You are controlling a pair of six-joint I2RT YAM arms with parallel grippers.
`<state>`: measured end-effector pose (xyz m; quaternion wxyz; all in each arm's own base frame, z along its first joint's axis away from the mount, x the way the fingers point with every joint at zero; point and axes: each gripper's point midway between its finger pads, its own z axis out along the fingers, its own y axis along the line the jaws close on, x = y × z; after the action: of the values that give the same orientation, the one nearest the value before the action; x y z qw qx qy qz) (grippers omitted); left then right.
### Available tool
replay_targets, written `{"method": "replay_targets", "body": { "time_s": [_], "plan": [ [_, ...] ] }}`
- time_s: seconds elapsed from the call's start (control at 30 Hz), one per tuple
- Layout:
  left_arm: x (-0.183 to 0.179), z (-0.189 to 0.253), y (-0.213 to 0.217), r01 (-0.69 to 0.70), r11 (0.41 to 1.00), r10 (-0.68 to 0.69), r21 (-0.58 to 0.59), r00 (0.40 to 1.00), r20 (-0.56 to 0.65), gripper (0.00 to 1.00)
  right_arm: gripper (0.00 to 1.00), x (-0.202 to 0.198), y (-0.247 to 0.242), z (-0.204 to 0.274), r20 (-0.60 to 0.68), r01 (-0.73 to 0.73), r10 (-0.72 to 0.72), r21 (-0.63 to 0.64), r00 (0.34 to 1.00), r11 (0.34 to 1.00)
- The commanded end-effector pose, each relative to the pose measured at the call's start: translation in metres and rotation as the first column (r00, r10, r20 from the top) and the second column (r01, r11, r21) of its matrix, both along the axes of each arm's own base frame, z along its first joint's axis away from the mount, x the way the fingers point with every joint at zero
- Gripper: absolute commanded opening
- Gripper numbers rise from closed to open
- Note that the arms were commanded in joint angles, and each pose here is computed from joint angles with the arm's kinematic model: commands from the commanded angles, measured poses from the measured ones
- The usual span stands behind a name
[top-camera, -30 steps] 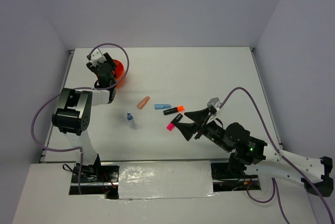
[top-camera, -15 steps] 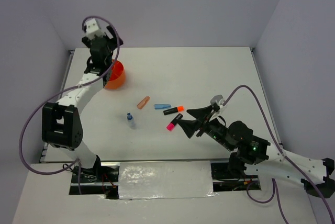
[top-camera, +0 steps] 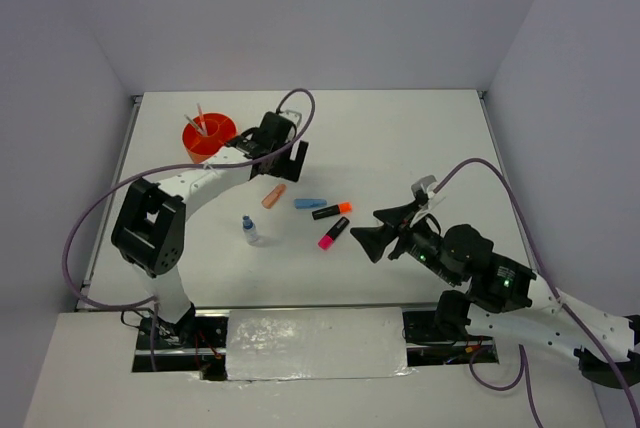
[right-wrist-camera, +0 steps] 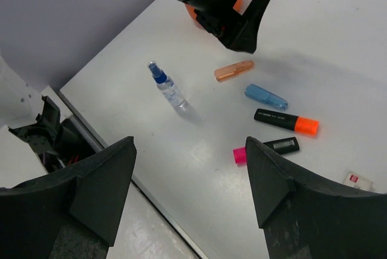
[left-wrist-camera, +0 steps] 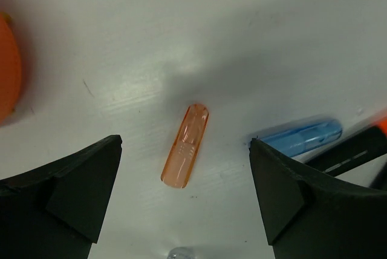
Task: Sort the stationery into containers
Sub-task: Pick up the stationery from the center of the board.
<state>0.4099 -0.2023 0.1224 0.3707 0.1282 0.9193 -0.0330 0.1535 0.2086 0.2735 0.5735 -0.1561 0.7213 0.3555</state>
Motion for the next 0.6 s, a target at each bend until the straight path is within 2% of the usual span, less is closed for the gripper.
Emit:
{"method": "replay_targets", "body": {
  "time_s": [0.0,0.23,0.57],
  "plan": [
    [-0.007,-0.014,0.000,0.073,0.997,-0.074,-0.011,0.996,-0.056,0.99,0.80,-0.007,-0.005,0.008,-0.024,-0.016,0.016,0.028,1.000,0.999],
    [-0.007,-0.056,-0.006,0.115,0.993,-0.114,0.002,0.983,-0.142,0.96,0.81,-0.010,-0.001,-0.003,-0.052,-0.038,0.038,0.009,0.998,0.999],
    [-0.013,-0.086,0.002,0.078,0.996,-0.067,0.043,0.974,-0.217,0.83,0.81,-0.009,0.000,-0.006,-0.054,-0.032,0.032,-0.005,0.998,0.999]
  ]
}}
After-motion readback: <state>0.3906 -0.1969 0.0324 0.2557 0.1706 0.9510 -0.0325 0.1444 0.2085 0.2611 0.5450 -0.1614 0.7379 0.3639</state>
